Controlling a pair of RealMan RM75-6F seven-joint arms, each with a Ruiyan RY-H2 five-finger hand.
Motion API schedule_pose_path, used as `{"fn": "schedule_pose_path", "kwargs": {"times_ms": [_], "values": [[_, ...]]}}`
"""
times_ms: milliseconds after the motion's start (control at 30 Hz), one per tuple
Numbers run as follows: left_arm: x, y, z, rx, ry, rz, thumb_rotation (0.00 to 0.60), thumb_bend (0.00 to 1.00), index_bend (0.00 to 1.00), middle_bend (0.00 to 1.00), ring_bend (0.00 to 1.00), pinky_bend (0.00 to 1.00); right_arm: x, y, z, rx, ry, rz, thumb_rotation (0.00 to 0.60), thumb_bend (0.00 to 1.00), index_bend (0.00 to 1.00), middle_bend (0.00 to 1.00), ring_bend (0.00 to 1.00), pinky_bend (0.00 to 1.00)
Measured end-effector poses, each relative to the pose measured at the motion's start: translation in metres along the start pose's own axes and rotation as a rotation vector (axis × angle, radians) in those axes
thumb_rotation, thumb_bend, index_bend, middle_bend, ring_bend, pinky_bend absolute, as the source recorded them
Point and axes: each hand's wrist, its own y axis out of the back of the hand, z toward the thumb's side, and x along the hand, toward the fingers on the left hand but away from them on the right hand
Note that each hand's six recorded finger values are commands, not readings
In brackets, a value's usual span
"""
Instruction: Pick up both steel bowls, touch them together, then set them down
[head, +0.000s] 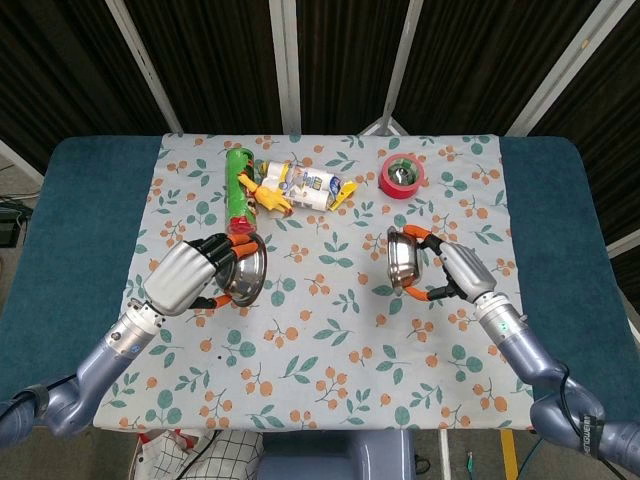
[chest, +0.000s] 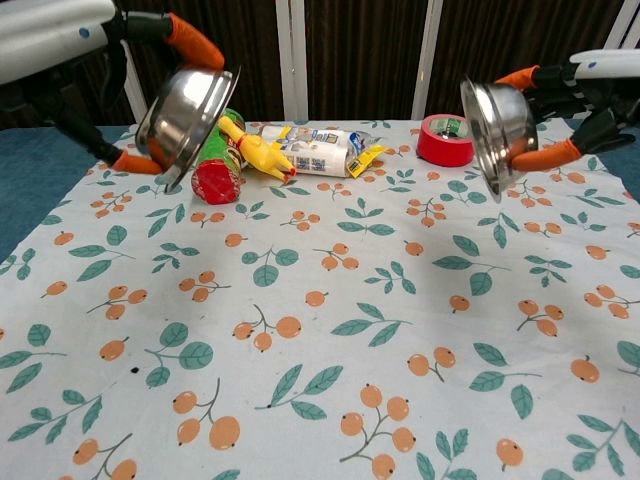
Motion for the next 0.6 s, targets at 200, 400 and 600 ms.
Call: {"fn": "schedule_pose_path", "kwargs": {"times_ms": [200,400,600], "values": [[-0.018,-0.028,-0.019,0.042,0.066,-0.135,0.6,0.33,0.45,0.59,0.42,0.61,-0.001,-0.007,-0.026,0.388,0.008,-0.185,0.6,0.48,0.82,0.79,0.83,1.0],[-0.026,-0.047,-0.026,0.08,0.087,-0.209,0.6,0.33,0.45,0.6,0.42,0.61,0.003,-0.049,-0.045,0.694,0.037,-0.156,0.6,0.48,0.82,0.79,0.83,1.0],[-0.034,-0.07,-0.028,0.135,0.084,-0.293,0.6,0.33,0.45,0.6,0.42,0.61,0.008,-0.081,-0.05,0.862,0.08,-0.065,0.6,0.48,0.82,0.79,0.83,1.0]]}}
